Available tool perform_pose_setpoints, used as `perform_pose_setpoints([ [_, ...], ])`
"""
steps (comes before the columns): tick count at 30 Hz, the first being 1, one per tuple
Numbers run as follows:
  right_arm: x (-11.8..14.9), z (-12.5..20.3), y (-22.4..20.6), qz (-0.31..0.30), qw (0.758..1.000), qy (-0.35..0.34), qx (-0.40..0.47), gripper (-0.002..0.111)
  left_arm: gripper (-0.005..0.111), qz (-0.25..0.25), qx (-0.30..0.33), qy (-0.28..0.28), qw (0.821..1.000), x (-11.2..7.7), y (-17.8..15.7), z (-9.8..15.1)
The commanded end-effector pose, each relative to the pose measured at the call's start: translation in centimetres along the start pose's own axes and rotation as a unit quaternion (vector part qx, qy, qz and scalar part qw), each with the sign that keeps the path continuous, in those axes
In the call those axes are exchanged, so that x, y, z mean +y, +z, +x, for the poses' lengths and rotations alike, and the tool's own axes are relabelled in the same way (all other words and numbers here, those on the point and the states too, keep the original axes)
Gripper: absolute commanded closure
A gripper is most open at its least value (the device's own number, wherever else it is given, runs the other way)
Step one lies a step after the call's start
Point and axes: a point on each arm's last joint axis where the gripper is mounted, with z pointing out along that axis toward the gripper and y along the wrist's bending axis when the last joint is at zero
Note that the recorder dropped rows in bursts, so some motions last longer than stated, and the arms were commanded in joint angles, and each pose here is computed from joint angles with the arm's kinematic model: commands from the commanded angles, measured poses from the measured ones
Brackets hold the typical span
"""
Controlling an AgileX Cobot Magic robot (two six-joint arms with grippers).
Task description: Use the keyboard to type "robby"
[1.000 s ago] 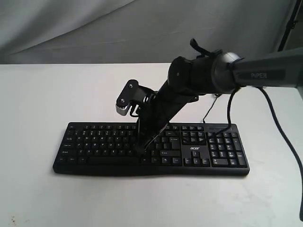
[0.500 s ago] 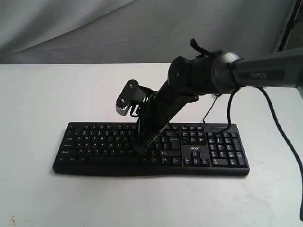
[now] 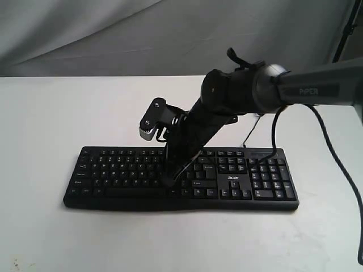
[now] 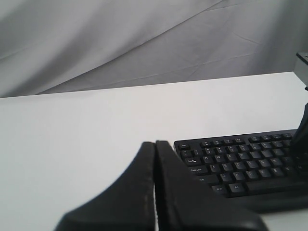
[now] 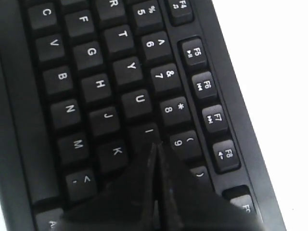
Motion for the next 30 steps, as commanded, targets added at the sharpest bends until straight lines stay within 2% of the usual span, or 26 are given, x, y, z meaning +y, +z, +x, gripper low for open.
perform_pose_setpoints([
  [1, 0.4, -0.4, -0.8, -0.001, 1.0, -0.008, -0.002, 0.108, 0.107, 0.003, -0.002, 0.001, 1.0, 0.0, 0.0, 0.1],
  [9, 0.5, -0.8, -1.4, 0.007, 1.0, -0.011, -0.012, 0.108, 0.107, 0.003, -0.002, 0.001, 1.0, 0.0, 0.0, 0.1],
  [14, 1.7, -1.9, -1.0, 0.008, 0.999, -0.014, -0.029, 0.108, 0.107, 0.003, -0.002, 0.001, 1.0, 0.0, 0.0, 0.1],
  [21, 4.8, -3.9, -0.2, -0.004, 0.996, -0.076, -0.04, 0.108, 0.107, 0.003, -0.002, 0.001, 1.0, 0.0, 0.0, 0.1],
  [30, 6.0, -4.3, -0.2, -0.047, 0.987, -0.143, -0.059, 0.108, 0.107, 0.003, -0.002, 0.001, 1.0, 0.0, 0.0, 0.1],
])
